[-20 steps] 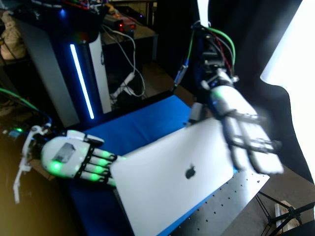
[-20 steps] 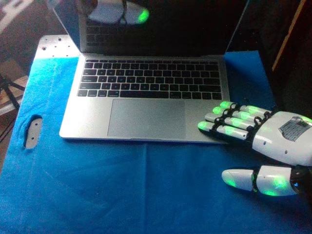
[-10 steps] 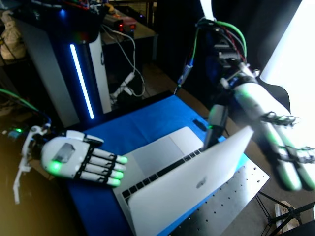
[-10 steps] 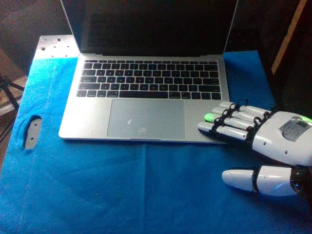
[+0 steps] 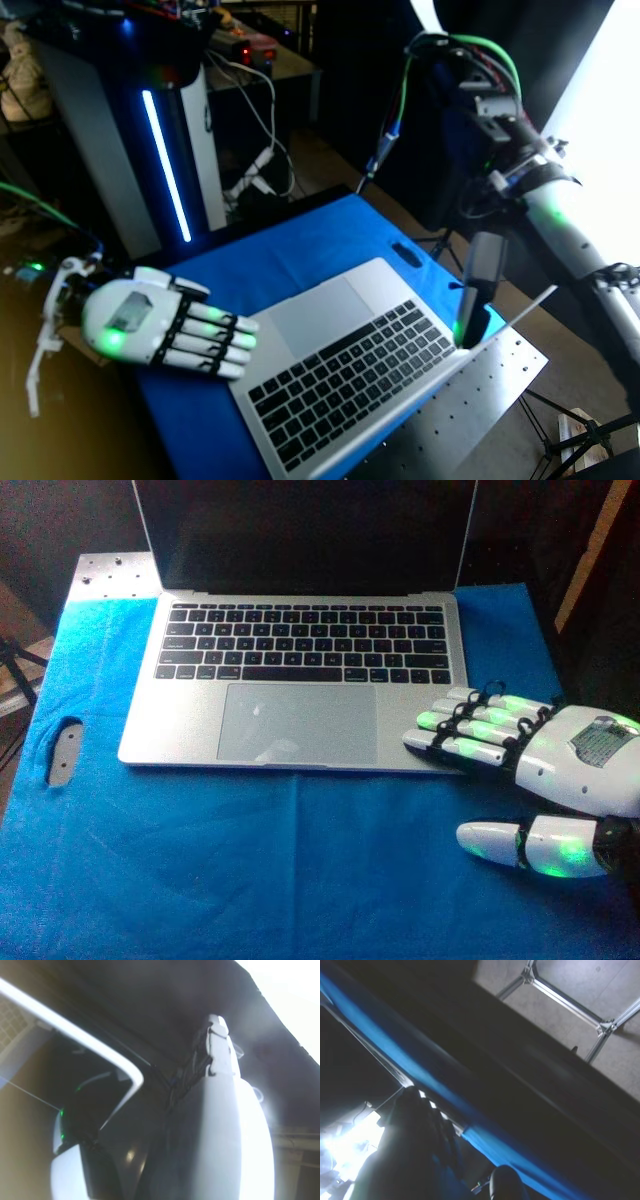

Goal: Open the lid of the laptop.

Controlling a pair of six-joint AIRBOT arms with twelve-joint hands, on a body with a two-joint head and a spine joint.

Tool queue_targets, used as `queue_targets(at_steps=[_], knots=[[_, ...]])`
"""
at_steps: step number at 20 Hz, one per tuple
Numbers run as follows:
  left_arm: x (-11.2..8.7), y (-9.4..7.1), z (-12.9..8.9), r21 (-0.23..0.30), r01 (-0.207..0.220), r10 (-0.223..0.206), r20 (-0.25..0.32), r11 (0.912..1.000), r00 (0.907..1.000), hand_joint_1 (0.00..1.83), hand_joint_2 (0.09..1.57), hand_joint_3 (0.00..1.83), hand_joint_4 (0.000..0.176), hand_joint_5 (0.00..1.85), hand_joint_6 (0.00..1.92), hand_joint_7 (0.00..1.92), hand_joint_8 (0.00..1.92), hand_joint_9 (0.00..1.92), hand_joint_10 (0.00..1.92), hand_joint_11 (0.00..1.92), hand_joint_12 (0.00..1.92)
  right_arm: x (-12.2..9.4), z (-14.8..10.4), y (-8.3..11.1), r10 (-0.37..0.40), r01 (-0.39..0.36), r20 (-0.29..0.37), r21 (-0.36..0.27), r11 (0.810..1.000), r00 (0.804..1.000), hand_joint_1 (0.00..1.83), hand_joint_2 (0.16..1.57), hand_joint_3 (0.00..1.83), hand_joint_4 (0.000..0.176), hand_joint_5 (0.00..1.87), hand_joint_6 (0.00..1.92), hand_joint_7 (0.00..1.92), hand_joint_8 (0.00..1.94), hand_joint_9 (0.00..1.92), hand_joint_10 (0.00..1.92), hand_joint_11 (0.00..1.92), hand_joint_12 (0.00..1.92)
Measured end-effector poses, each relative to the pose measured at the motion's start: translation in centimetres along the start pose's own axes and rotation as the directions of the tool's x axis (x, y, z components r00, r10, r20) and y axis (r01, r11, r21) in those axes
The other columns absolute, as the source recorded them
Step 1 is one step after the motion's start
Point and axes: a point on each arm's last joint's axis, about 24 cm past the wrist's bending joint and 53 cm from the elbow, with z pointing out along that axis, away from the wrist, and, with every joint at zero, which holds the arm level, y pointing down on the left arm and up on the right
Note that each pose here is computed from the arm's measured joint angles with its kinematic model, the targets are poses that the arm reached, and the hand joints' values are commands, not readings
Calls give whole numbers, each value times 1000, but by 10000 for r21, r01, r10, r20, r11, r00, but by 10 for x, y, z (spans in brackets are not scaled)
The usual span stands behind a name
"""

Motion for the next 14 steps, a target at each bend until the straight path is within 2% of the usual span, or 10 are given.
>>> queue_targets(at_steps=[3, 6, 11, 14], knots=[[-4, 5, 4, -237, -446, 443, -125, 9987, 9989, 858, 1003, 4, 176, 0, 0, 0, 0, 0, 0, 0, 0, 0, 2, 1, -48, 48, 1, -52, 10000, 10000, 0, 1377, 1, 0, 107, 1, 62, 0, 14, 3, 20, 10], [-11, 18, 5, -597, -564, 553, -199, 9966, 9983, 834, 1017, 3, 176, 0, 0, 0, 0, 0, 0, 0, 0, -2, 6, 2, -148, 148, -22, -185, 9997, 9999, 0, 1379, 0, 0, 115, 3, 67, 3, 11, 4, 16, 8], [-19, 26, 6, -805, -1181, 1166, -233, 9897, 9929, 759, 1048, 6, 176, 0, 0, 0, 0, 0, 0, 0, 0, -5, 16, 5, -43, 39, -77, -531, 9986, 10000, 0, 1394, 6, 0, 122, 7, 71, 2, 5, 0, 24, 10], [-19, 24, 4, -750, -1086, 1071, -234, 9912, 9940, 752, 1037, 0, 176, 0, 0, 0, 0, 0, 0, 0, 0, -6, 19, 7, -77, 72, -93, -559, 9984, 9999, 0, 1381, 0, 0, 107, 0, 80, 4, 13, 5, 29, 12]])
